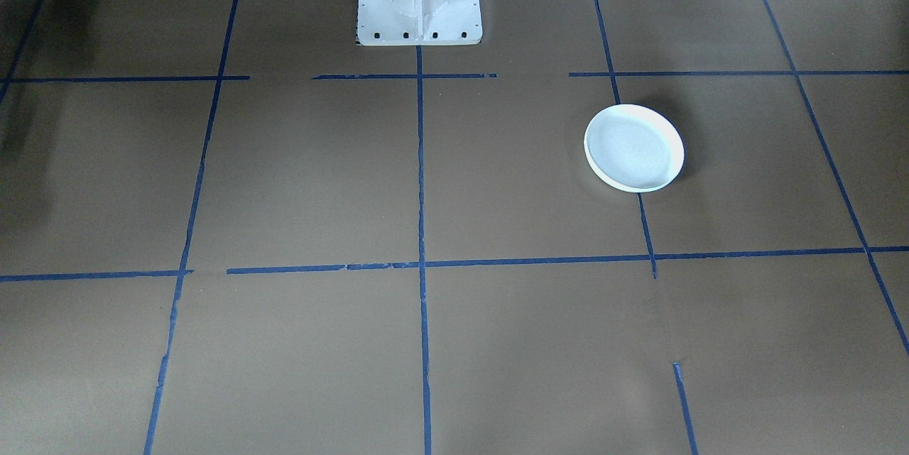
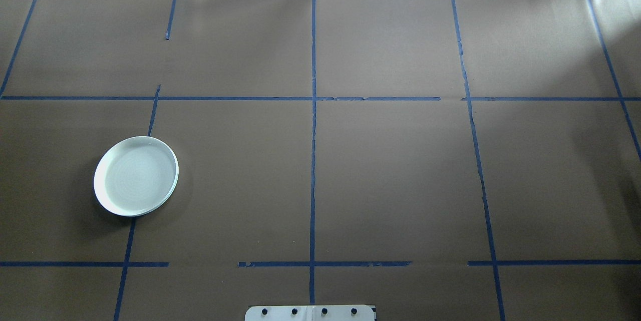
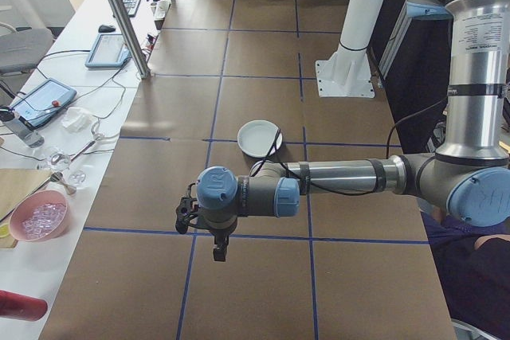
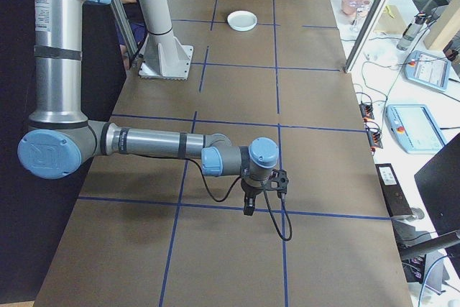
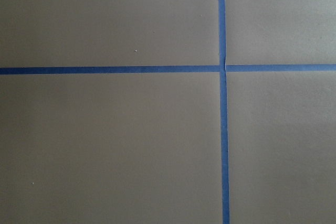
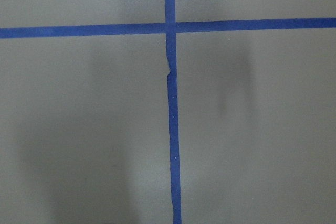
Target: Stack plate in center
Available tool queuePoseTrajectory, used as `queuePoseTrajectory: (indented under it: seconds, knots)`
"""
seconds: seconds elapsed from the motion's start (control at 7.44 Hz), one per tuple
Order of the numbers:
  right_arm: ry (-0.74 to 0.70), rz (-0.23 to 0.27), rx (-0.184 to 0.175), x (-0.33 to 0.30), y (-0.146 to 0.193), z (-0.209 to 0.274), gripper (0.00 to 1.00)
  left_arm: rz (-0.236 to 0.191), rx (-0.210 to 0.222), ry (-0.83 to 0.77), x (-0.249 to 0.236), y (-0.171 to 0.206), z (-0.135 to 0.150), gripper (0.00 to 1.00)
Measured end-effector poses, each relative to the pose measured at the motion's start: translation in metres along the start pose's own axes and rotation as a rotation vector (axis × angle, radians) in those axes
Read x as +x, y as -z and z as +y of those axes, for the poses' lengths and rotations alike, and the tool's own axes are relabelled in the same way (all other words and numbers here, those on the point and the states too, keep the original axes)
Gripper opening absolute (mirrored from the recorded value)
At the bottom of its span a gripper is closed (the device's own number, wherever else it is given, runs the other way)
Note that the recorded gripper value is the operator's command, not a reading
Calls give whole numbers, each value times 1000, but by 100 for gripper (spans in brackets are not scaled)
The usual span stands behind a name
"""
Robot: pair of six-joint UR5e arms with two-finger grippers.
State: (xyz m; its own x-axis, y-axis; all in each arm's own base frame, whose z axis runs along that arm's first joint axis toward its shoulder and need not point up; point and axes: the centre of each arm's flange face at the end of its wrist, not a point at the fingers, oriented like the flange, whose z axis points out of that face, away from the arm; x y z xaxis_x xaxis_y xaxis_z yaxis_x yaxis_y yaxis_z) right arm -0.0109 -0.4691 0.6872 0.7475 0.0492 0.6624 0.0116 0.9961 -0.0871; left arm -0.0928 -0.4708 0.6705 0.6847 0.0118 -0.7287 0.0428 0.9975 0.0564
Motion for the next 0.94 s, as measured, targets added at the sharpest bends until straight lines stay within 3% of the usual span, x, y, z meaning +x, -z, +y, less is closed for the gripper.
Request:
queuePoseTrajectory:
  seconds: [0.94]
  knots:
    - [0, 0, 0, 0, 0, 0, 100, -6, -3, 37, 10, -1, -6, 100]
